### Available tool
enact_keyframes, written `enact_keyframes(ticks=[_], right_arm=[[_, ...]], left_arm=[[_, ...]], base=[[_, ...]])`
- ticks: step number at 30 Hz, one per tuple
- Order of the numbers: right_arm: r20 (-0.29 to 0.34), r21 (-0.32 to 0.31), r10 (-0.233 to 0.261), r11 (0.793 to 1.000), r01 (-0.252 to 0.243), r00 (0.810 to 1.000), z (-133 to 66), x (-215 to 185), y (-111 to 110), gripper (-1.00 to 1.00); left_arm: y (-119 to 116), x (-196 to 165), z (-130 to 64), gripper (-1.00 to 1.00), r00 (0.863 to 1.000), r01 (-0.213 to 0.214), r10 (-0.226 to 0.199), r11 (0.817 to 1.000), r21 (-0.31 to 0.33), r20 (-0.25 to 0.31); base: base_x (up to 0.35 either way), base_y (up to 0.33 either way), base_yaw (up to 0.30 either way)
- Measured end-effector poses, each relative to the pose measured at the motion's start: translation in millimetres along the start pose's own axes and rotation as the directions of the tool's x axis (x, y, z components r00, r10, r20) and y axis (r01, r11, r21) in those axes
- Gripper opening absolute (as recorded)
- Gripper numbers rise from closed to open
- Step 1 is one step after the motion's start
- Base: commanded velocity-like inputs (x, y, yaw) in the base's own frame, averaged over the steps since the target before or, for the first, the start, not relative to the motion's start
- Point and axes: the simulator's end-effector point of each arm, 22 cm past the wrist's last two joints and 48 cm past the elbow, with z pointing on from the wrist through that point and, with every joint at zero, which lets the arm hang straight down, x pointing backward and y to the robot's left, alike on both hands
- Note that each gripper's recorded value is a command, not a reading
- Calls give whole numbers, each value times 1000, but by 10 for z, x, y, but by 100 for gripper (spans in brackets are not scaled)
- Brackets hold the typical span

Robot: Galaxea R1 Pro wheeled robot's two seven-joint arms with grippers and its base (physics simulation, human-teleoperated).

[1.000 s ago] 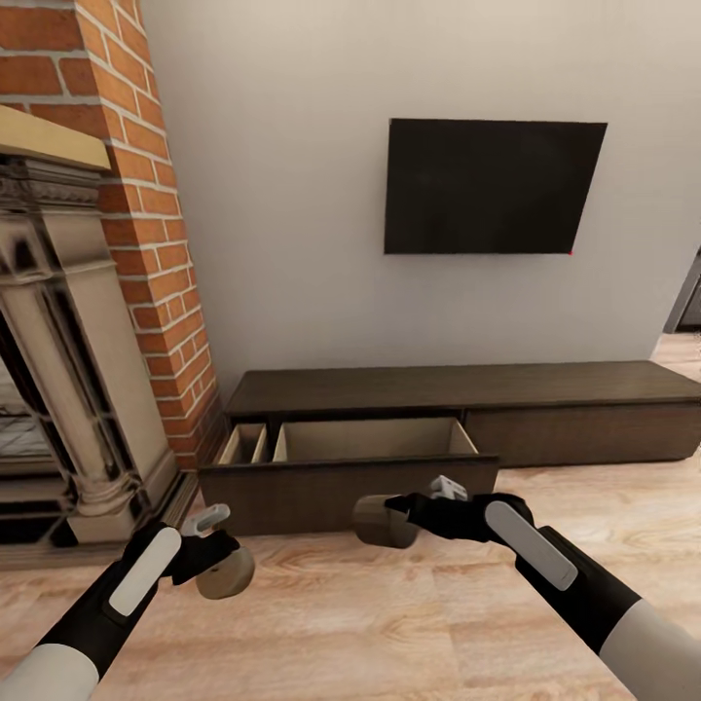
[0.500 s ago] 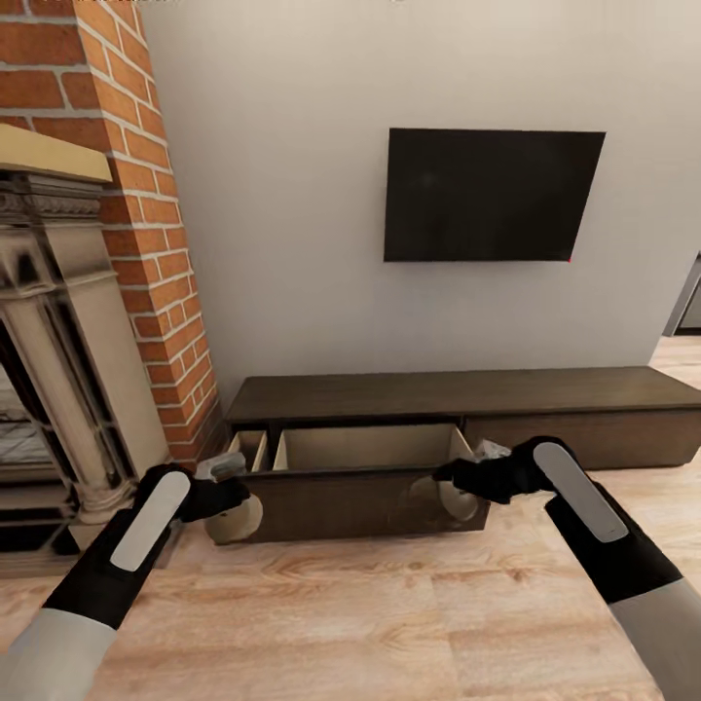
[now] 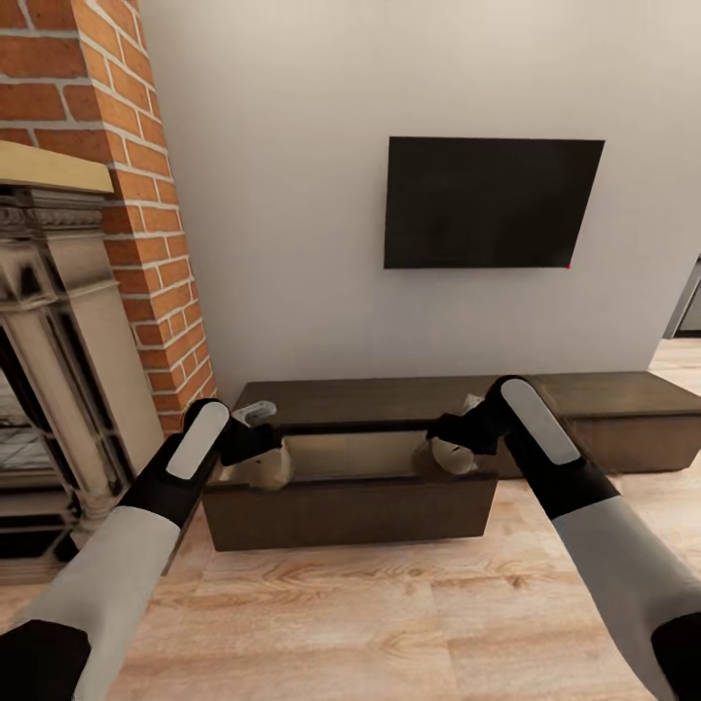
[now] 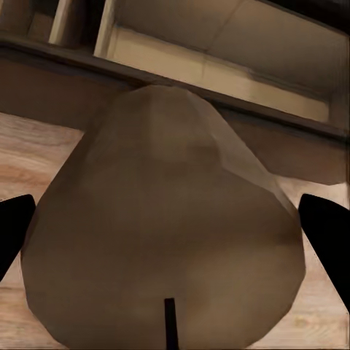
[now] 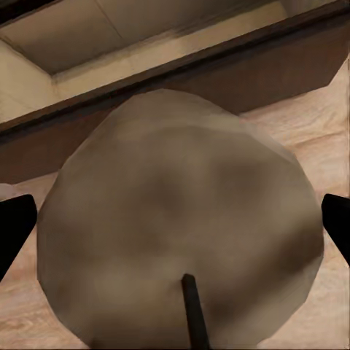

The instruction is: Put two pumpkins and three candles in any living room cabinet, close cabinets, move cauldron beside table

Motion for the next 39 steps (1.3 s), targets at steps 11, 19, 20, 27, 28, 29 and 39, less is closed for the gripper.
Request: enact_keyframes(ticks=[11,19,20,27,28,29,39], right_arm=[[-29,137,-115,984,118,993,187,174,668,-100],[-25,109,-111,988,113,993,184,173,790,-100],[-24,109,-112,988,114,993,181,172,790,-100],[-22,109,-114,987,115,993,174,167,794,-100],[-22,109,-113,987,115,993,174,166,793,-100],[-22,108,-113,987,115,993,173,167,795,-100],[-18,108,-114,987,115,993,162,158,799,-100]], left_arm=[[-445,-104,-84,-100,999,-10,11,1000,22,-52],[-543,-148,-136,-100,998,-23,25,999,35,-53],[-545,-148,-138,-100,998,-24,26,999,35,-53],[-505,-108,-105,-100,997,-24,26,999,24,-66],[-502,-107,-104,-100,997,-24,26,999,23,-66],[-499,-104,-102,-100,997,-24,26,999,22,-67],[-477,-76,-84,-100,997,-23,25,1000,16,-76]], base=[[0,0,0],[33,0,0],[235,0,0],[319,0,0],[342,0,0],[343,0,81],[264,0,144]])
